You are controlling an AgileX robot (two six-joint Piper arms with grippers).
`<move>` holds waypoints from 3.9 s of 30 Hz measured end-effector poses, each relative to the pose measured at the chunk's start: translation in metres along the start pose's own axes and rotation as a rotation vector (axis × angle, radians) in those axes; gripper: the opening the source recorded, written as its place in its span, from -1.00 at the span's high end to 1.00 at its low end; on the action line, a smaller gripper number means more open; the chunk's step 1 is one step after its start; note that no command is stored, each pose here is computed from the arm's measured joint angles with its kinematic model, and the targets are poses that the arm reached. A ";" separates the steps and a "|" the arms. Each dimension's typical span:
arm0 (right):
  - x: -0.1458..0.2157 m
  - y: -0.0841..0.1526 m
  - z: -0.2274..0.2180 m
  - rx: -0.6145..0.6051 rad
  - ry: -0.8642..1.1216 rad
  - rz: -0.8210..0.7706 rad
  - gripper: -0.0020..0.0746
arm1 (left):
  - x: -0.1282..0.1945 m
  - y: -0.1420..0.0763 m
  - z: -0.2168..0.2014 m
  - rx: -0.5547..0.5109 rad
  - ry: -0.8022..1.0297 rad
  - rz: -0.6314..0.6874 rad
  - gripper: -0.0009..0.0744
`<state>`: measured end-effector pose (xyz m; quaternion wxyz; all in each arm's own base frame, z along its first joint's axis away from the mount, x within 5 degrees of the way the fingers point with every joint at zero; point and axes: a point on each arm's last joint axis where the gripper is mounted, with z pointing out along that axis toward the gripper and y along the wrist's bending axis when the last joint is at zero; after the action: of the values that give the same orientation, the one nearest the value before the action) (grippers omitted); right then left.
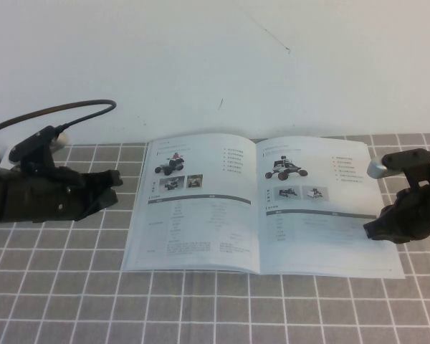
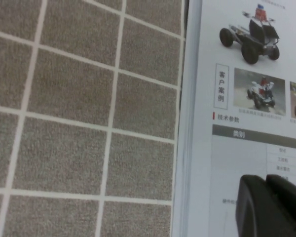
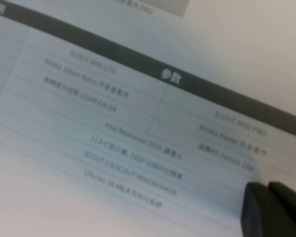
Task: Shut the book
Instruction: 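Close the open booklet and leave it lying on the table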
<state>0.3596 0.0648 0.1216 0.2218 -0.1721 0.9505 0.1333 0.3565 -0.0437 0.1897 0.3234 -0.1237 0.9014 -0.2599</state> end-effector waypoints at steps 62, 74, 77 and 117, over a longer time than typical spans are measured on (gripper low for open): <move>0.001 -0.001 0.006 -0.025 0.039 -0.026 0.95 | -0.009 -0.005 0.074 0.279 0.250 -0.138 -0.21; 0.001 -0.001 0.006 -0.028 0.040 -0.027 0.95 | -0.023 -0.008 0.067 0.399 0.200 -0.102 -0.21; 0.001 -0.001 0.006 -0.028 0.040 -0.027 0.95 | -0.027 -0.002 0.065 0.344 0.230 -0.001 -0.21; 0.001 -0.001 0.006 -0.033 0.035 -0.013 0.95 | -0.025 0.004 0.083 0.085 0.426 0.113 -0.21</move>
<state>0.3615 0.0655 0.1158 0.2030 -0.1844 0.9507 0.1446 0.4289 -0.0628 0.1463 0.1447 -0.0013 0.9431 -0.2995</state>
